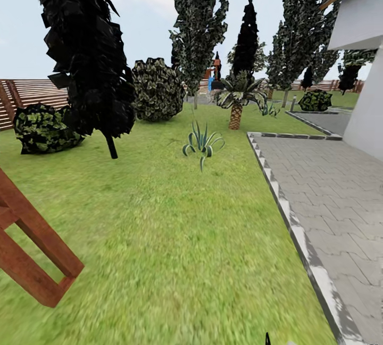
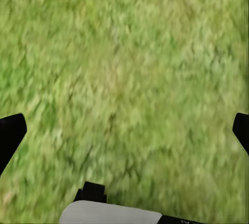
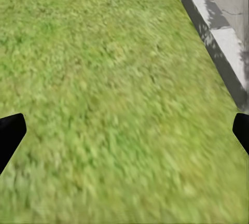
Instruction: Take the three Easter eggs out of the wicker basket on the lawn in the garden, then place them on the lawn next to a single tree (choose any tree) so that all three eggs are next to the same tree and none are left in the basket.
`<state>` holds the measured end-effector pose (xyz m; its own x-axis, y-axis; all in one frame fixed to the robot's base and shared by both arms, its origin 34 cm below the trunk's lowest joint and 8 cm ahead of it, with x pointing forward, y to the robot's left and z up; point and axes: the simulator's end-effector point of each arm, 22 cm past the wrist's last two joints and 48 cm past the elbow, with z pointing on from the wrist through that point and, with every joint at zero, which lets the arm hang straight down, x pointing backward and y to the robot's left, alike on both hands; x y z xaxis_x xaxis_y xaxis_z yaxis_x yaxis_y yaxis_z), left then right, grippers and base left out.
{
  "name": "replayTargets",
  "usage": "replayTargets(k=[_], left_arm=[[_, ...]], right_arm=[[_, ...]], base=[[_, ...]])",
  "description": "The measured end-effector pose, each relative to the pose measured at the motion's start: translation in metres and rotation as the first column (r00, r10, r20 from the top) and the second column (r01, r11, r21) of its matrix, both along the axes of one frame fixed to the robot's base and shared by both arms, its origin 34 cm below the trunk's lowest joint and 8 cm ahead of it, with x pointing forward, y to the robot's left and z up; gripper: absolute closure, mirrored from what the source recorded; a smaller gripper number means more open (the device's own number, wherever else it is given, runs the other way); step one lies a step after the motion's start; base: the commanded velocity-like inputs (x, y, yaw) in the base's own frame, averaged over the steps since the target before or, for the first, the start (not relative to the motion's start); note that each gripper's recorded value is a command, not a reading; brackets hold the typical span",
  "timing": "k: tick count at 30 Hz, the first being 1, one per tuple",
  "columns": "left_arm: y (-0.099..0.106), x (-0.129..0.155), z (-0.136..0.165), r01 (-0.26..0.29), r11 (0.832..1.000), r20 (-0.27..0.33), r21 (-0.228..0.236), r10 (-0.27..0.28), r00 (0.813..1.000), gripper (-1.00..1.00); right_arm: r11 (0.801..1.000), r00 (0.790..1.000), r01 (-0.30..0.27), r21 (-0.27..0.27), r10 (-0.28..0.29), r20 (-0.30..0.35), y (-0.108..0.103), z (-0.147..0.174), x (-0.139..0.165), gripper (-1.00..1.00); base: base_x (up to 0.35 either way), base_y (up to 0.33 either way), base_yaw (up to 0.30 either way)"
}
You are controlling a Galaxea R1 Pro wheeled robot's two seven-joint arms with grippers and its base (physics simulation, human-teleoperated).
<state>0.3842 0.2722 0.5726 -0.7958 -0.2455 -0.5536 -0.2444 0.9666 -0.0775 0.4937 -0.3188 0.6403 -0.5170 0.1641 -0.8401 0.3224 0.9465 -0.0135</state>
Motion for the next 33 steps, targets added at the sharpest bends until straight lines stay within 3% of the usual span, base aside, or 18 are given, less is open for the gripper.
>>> replayTargets(k=[8,23,33], left_arm=[[0.0,-0.001,-0.001,-0.001,1.0,-0.002,-0.002,0.001,1.0,-1.0],[0.0,-0.007,-0.005,-0.003,1.0,-0.016,0.0,0.003,1.0,-1.0],[0.0,-0.012,-0.009,-0.001,1.0,-0.031,0.001,0.001,1.0,-1.0]], right_arm=[[1.0,1.0,-0.001,0.0,0.001,-0.011,0.0,-0.003,-0.002,-1.0],[1.0,0.999,0.009,0.003,-0.009,-0.035,0.0,-0.011,-0.008,-1.0],[1.0,0.999,0.018,0.001,-0.018,-0.05,-0.003,-0.016,-0.013,-1.0]], base=[[0.332,0.118,-0.187],[0.326,0.153,-0.01],[0.331,0.026,0.0]])
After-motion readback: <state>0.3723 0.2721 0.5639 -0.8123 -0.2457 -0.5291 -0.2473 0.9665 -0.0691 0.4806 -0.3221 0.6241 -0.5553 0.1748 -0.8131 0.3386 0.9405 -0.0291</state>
